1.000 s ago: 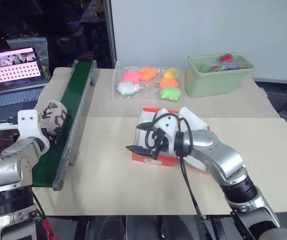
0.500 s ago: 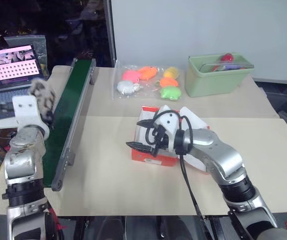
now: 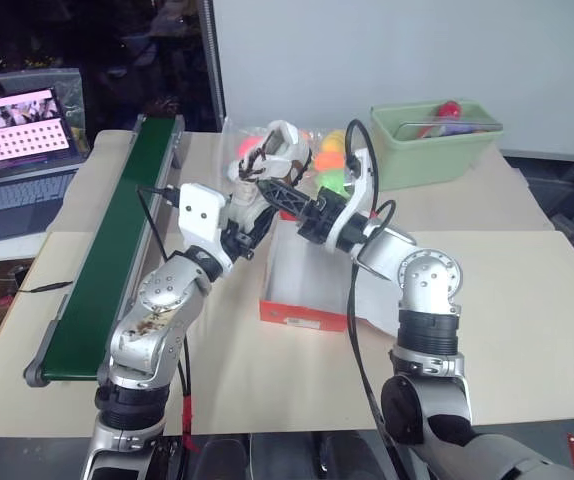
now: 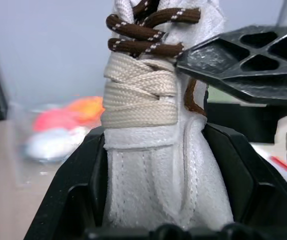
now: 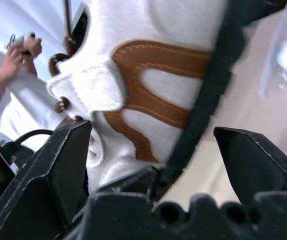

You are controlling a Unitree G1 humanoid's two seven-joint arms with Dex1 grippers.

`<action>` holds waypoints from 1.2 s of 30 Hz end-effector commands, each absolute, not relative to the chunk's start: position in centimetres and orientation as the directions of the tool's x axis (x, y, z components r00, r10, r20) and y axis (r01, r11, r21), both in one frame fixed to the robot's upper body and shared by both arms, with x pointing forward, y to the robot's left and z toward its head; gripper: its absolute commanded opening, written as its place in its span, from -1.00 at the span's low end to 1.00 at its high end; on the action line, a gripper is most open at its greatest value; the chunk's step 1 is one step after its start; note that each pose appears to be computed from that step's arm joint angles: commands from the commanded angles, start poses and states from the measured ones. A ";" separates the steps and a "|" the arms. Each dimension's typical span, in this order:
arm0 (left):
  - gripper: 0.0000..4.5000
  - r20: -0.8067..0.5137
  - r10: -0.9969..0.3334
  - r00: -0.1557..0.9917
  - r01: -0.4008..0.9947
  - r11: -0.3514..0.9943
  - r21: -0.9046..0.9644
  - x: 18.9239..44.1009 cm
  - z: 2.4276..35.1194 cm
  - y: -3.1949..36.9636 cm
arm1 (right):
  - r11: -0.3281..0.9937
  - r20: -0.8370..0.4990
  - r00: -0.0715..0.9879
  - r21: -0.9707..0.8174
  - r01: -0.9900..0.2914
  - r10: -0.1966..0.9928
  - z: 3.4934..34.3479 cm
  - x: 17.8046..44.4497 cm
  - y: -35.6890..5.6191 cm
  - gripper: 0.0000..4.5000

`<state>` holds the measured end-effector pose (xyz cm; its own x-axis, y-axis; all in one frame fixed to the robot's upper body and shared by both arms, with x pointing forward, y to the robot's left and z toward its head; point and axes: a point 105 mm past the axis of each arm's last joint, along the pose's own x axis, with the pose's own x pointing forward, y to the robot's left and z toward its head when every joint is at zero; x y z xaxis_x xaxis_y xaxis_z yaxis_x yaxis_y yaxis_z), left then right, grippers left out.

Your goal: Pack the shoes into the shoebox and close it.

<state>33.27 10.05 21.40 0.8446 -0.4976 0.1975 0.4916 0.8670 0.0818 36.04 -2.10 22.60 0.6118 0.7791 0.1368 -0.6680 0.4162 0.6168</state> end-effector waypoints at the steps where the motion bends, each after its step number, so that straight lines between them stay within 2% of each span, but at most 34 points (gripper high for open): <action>1: 0.20 0.283 -0.557 0.781 0.542 0.829 0.135 32.0 24.1 8.8 | 0.393 0.159 0.589 0.605 -0.693 0.793 23.9 35.7 -1.2 1.00; 7: 0.20 0.259 -0.609 0.750 0.592 0.792 0.148 31.8 23.6 7.5 | 0.350 0.212 0.581 0.622 -0.700 0.786 24.9 35.4 -0.5 1.00; 10: 0.19 0.256 -0.610 0.750 0.595 0.791 0.143 31.8 23.5 7.4 | 0.359 0.214 0.595 0.625 -0.693 0.775 25.0 35.4 -0.4 0.69; 16: 0.19 0.253 -0.602 0.757 0.587 0.797 0.140 32.3 23.5 7.7 | 0.352 0.227 0.594 0.626 -0.696 0.772 25.3 35.3 -0.2 -0.18; 20: 0.19 0.241 -0.605 0.759 0.588 0.796 0.143 32.4 23.2 7.7 | 0.339 0.237 0.582 0.622 -0.706 0.778 25.5 35.1 0.0 -0.51; 30: 0.19 0.243 -0.606 0.757 0.590 0.794 0.143 32.1 23.0 7.6 | 0.333 0.254 0.586 0.623 -0.708 0.769 25.7 34.8 0.0 -0.51; 33: 0.06 0.241 -0.592 0.769 0.577 0.805 0.137 32.2 23.0 7.9 | 0.333 0.259 0.590 0.626 -0.705 0.764 25.8 34.8 0.0 -0.51; 36: 0.06 0.236 -0.581 0.779 0.565 0.813 0.139 32.4 23.0 8.1 | 0.332 0.263 0.593 0.628 -0.704 0.761 25.8 34.8 0.0 -0.51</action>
